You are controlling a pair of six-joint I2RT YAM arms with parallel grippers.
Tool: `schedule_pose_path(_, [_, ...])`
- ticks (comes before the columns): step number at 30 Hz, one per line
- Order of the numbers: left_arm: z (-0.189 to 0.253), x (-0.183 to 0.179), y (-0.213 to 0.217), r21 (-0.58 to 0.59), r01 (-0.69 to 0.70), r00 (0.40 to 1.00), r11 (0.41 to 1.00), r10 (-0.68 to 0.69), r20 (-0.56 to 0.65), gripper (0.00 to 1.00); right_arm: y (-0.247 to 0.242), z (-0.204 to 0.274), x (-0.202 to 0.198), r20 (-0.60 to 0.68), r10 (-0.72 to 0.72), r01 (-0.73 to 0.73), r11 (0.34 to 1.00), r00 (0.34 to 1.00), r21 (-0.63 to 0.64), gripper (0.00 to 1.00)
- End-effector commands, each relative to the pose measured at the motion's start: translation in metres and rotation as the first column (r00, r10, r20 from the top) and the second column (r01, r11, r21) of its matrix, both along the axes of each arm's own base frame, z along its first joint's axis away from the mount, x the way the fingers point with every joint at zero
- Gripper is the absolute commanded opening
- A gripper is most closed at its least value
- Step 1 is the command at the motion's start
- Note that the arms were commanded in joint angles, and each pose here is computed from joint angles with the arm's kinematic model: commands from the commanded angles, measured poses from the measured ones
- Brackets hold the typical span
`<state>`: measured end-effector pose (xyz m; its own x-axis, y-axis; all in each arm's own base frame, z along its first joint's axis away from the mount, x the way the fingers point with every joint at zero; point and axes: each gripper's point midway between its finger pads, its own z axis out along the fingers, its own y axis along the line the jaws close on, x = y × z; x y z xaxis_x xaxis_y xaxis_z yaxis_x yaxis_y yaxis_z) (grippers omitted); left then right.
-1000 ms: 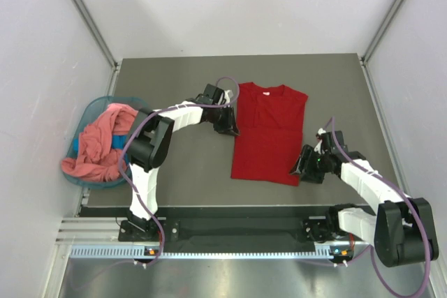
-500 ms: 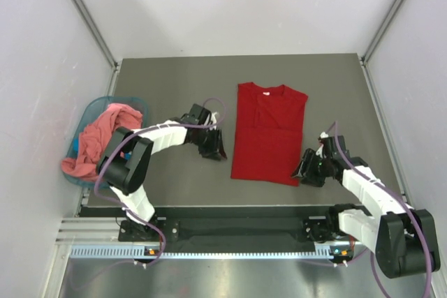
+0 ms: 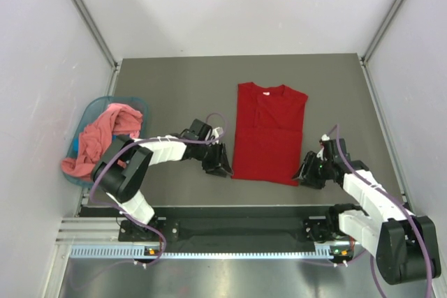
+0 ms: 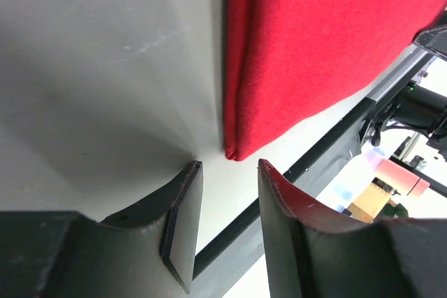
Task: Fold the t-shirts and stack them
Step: Fold the tshirt
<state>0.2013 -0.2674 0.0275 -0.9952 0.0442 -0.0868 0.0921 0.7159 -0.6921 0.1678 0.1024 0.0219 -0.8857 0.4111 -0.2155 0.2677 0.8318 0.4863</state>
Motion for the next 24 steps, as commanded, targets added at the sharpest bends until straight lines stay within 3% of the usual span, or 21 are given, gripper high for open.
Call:
schedule_pose_path(1, [-0.004,-0.003,-0.002,0.011,-0.006,1.0,1.0,0.006,0.029,0.43,0.002,-0.005,-0.011,-0.032,0.001,-0.001,1.0,0.999,0.012,0.44])
schedule_pose_path(11, [-0.021,-0.013,0.0,0.067,-0.009,1.0,0.998,0.009,0.006,0.43,0.003,-0.005,-0.013,-0.027,0.002,-0.002,1.0,1.0,0.016,0.42])
schedule_pose_path(13, [-0.024,-0.013,0.003,0.081,-0.022,1.0,0.996,0.022,0.005,0.43,0.002,-0.005,-0.012,-0.021,-0.002,0.002,1.0,1.0,0.012,0.37])
schedule_pose_path(15, [-0.025,-0.013,0.003,0.086,-0.026,1.0,0.996,0.025,0.008,0.37,0.002,-0.007,-0.014,-0.025,-0.003,0.003,1.0,1.0,0.009,0.29])
schedule_pose_path(16, [-0.025,-0.014,0.003,0.086,-0.024,1.0,0.996,0.024,0.001,0.31,0.002,-0.007,-0.014,-0.025,-0.002,0.002,1.0,1.0,0.008,0.18])
schedule_pose_path(19, [-0.026,-0.017,0.002,0.081,-0.012,1.0,0.997,0.013,-0.009,0.04,0.002,-0.004,-0.012,-0.011,-0.002,0.003,1.0,1.0,0.009,0.0])
schedule_pose_path(20, [-0.025,-0.018,0.001,0.075,-0.006,1.0,0.997,0.007,-0.011,0.0,0.001,-0.003,-0.012,-0.012,-0.003,0.003,1.0,1.0,0.008,0.0])
schedule_pose_path(24, [-0.015,-0.023,-0.006,0.063,-0.009,1.0,0.998,0.009,0.003,0.0,-0.001,0.01,-0.006,0.035,-0.001,0.001,1.0,0.999,-0.004,0.0])
